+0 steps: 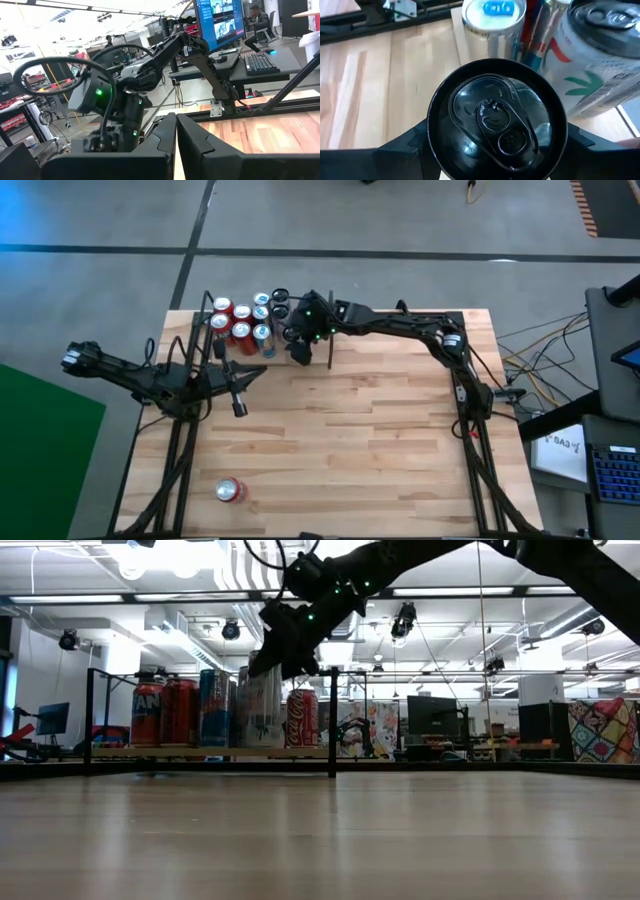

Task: Place canned beverage on shelf
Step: Put the white pink soda can on the shelf aligned with the other white pink soda cans

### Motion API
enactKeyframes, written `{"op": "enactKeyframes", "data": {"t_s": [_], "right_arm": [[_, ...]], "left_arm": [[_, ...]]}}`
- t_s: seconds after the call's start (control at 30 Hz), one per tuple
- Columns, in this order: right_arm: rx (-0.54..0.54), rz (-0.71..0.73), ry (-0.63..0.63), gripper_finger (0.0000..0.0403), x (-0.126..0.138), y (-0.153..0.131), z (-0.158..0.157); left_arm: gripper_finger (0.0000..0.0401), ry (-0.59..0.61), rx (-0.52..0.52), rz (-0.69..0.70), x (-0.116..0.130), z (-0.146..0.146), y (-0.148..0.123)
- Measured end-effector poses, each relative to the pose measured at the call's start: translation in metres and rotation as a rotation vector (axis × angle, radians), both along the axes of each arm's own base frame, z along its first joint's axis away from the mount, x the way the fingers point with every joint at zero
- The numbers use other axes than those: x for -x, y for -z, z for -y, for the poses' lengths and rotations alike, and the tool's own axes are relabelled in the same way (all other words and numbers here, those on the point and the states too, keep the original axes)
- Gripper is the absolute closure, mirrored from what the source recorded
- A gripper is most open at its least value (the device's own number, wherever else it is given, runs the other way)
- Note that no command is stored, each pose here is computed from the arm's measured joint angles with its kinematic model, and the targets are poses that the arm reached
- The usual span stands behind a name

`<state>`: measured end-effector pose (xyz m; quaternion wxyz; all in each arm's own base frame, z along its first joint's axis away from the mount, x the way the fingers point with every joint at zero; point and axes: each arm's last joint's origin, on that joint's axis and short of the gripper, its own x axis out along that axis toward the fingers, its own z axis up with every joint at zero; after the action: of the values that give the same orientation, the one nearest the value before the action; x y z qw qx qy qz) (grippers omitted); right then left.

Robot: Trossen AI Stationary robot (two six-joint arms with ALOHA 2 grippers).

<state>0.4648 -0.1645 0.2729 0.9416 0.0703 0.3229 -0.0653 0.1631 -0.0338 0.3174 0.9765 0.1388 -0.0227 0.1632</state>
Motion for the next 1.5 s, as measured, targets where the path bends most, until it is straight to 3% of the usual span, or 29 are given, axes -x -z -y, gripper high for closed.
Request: {"op": "enactKeyframes", "data": {"t_s": [0.63, 1.5], "right_arm": [[0.042, -0.011, -0.04, 0.0158, -0.0023, 0.0058, 0.0009], [0.073, 0.021, -0.048, 0.0126, -0.0044, 0.0036, 0.0019]], "left_arm": [[0.0401, 0.0, 0.0, 0.0, -0.0001, 0.0, 0.0], [0.0401, 0.0, -0.002, -0.006, -0.0002, 0.0001, 0.0006]]}}
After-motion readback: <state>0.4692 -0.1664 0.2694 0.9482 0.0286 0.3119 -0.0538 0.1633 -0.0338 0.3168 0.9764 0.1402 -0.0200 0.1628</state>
